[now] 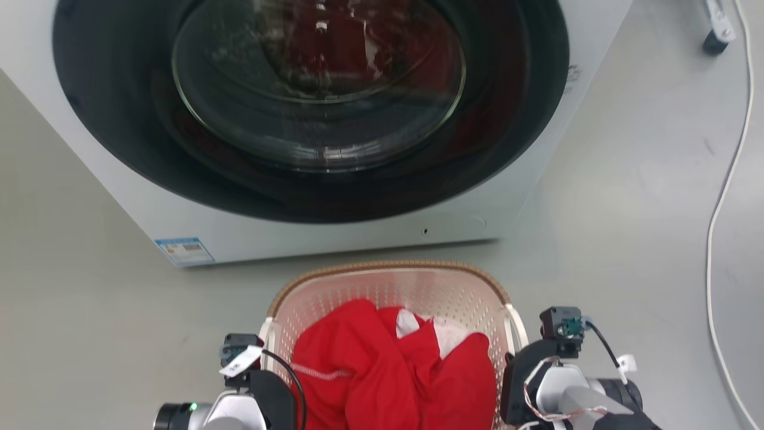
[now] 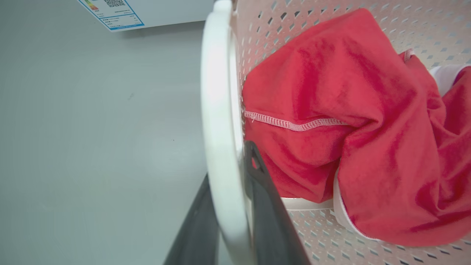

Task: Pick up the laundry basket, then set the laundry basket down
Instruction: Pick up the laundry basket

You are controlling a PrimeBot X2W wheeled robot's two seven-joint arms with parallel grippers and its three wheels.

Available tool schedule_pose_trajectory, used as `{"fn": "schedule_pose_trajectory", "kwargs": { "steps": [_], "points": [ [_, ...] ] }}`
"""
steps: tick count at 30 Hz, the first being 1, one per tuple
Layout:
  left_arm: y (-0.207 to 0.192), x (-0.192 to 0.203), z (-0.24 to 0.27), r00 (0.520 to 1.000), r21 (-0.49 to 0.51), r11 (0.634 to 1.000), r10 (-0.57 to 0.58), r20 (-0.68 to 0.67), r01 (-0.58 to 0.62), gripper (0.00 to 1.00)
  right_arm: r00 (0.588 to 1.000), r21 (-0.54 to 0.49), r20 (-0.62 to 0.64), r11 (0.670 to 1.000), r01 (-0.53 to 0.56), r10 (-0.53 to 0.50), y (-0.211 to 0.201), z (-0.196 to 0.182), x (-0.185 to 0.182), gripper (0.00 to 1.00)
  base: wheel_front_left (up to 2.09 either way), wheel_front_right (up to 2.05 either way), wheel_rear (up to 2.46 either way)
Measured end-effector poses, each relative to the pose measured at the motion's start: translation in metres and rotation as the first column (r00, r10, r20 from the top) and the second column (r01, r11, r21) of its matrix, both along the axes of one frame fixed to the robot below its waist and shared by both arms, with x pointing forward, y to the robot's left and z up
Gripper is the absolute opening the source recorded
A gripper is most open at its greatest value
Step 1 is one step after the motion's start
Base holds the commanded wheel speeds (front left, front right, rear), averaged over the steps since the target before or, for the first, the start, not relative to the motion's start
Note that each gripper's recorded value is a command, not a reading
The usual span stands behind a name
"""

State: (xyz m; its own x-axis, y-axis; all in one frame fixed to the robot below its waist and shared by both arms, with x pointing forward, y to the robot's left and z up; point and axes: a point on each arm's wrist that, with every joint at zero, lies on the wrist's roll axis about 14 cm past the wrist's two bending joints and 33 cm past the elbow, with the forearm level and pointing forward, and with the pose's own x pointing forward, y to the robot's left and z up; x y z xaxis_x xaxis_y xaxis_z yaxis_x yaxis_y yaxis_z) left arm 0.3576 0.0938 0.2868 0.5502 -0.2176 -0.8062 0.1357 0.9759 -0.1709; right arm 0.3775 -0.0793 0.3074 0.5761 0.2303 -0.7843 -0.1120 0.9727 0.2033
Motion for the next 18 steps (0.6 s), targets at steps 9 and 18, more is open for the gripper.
{"fn": "schedule_pose_trajectory", "kwargs": {
  "steps": [9,18],
  "points": [
    [0.000,-0.021,0.021,1.000,0.013,1.000,-0.011,0.027,0.010,0.00,1.000,-0.004,0.013,1.000,-0.010,0.010,0.000,0.018,-0.027,0.00,0.00,0.00,0.00],
    [0.001,-0.059,0.027,1.000,0.015,1.000,-0.009,0.017,0.009,0.00,0.999,-0.010,0.010,0.999,-0.032,0.032,0.003,0.023,-0.065,0.00,0.00,0.00,0.00]
  ]
}}
